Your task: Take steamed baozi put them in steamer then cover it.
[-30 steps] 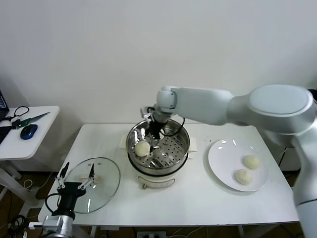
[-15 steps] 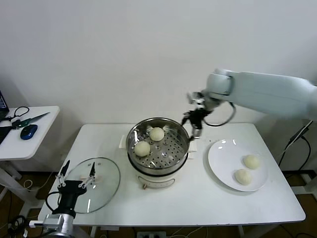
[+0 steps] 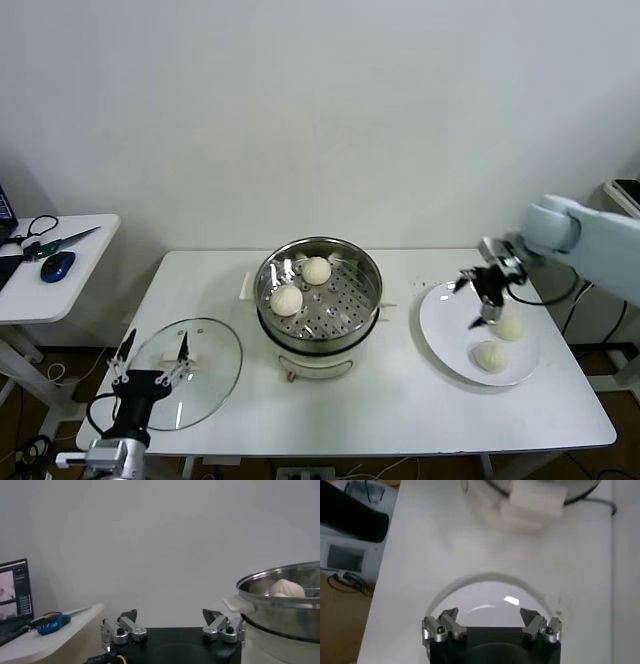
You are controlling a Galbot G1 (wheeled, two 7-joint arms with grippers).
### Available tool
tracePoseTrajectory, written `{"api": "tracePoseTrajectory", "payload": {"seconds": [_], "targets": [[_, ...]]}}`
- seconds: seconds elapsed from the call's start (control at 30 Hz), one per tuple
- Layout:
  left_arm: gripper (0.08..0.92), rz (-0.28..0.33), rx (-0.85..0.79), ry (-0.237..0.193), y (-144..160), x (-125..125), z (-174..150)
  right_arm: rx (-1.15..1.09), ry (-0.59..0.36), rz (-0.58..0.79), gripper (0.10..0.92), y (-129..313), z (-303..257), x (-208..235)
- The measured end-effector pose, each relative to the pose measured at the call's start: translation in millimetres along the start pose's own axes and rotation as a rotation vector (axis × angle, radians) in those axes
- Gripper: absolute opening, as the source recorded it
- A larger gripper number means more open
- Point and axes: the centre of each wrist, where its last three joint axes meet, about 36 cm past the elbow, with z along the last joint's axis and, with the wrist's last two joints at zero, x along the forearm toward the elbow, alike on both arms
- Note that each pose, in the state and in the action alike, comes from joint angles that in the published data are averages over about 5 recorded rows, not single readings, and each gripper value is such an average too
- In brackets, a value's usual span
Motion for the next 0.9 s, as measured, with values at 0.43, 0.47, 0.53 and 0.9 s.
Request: {"api": "tracePoseTrajectory", "payload": {"seconds": [0.43,0.47,0.53,0.9], "targets": [[0.823,-0.01,-0.015,0.022,-3,2,5,-0.014,0.106,-0.057,0.823,32,57,-61],[0.823,-0.01,-0.016,0.023,-3,2,5,-0.014,0.11,-0.059,0.823,31,59,-63],[0.823,-0.01,-0.018,0.025,-3,1,6,-0.016,0.115,-0.061,0.823,30,60,-69],[0.823,-0.018,-0.027,0.032,-3,-1,9,-0.005,0.117,-0.071,0.823,16,54,-90]]}}
